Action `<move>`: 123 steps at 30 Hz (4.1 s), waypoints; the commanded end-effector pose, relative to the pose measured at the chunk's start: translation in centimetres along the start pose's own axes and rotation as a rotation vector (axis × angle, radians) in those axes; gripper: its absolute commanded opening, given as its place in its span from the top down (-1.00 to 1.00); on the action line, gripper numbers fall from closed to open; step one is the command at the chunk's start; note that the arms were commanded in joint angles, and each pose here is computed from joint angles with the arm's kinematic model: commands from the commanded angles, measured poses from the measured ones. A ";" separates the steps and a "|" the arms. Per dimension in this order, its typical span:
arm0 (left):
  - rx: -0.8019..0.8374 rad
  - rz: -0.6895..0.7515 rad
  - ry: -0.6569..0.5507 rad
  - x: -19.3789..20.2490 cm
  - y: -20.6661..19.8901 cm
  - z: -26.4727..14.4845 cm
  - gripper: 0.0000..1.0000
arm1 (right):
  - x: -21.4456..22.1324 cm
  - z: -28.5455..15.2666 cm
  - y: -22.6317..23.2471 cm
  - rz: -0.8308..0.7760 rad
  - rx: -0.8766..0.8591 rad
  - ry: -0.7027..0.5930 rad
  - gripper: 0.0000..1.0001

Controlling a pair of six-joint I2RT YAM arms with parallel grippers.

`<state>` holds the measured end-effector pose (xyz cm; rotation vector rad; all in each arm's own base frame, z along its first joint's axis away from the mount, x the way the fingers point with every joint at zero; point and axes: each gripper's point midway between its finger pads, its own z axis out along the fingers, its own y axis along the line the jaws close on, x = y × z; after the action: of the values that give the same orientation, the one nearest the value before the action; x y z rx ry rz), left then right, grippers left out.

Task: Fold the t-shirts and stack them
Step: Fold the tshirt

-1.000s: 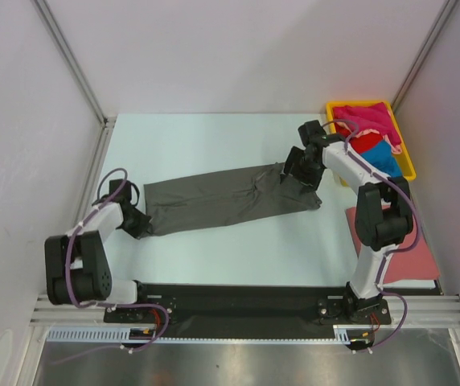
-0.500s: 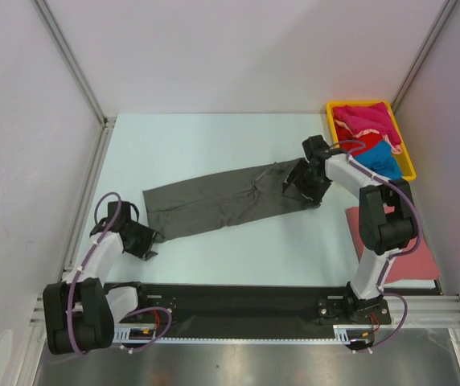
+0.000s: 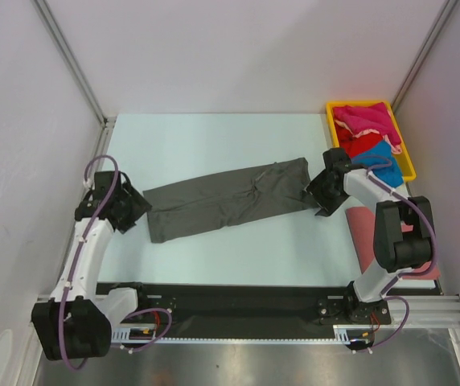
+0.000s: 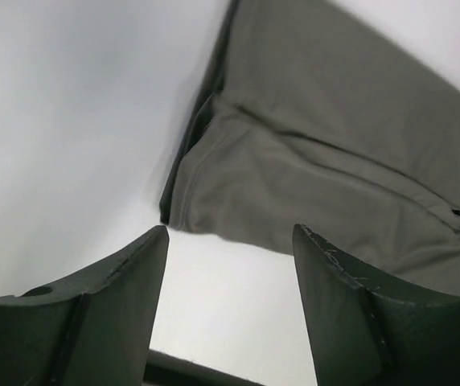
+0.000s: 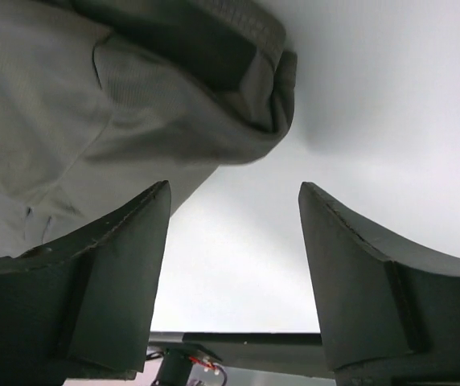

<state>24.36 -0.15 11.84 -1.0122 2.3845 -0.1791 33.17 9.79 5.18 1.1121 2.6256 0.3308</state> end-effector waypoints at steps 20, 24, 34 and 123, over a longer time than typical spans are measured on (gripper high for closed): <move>0.229 0.271 -0.167 -7.0 -7.5 -0.7 -0.18 | -9.0 6.0 4.4 -0.189 -0.006 -0.319 0.98; 0.265 0.276 -0.153 -7.1 -8.6 0.7 -0.14 | -12.6 7.5 9.3 -0.317 -0.059 -0.383 0.99; 0.386 0.384 -0.042 -6.2 -12.2 5.1 -0.36 | -21.9 12.4 20.0 -0.432 -0.221 -0.494 0.92; 0.221 0.323 0.587 19.8 -4.6 5.4 0.99 | 26.0 -0.8 -2.9 -0.509 -0.296 0.319 1.00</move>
<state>22.86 -14.95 1.17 -0.3117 2.8673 -0.6598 17.21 31.61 2.13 0.4761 2.7785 0.9898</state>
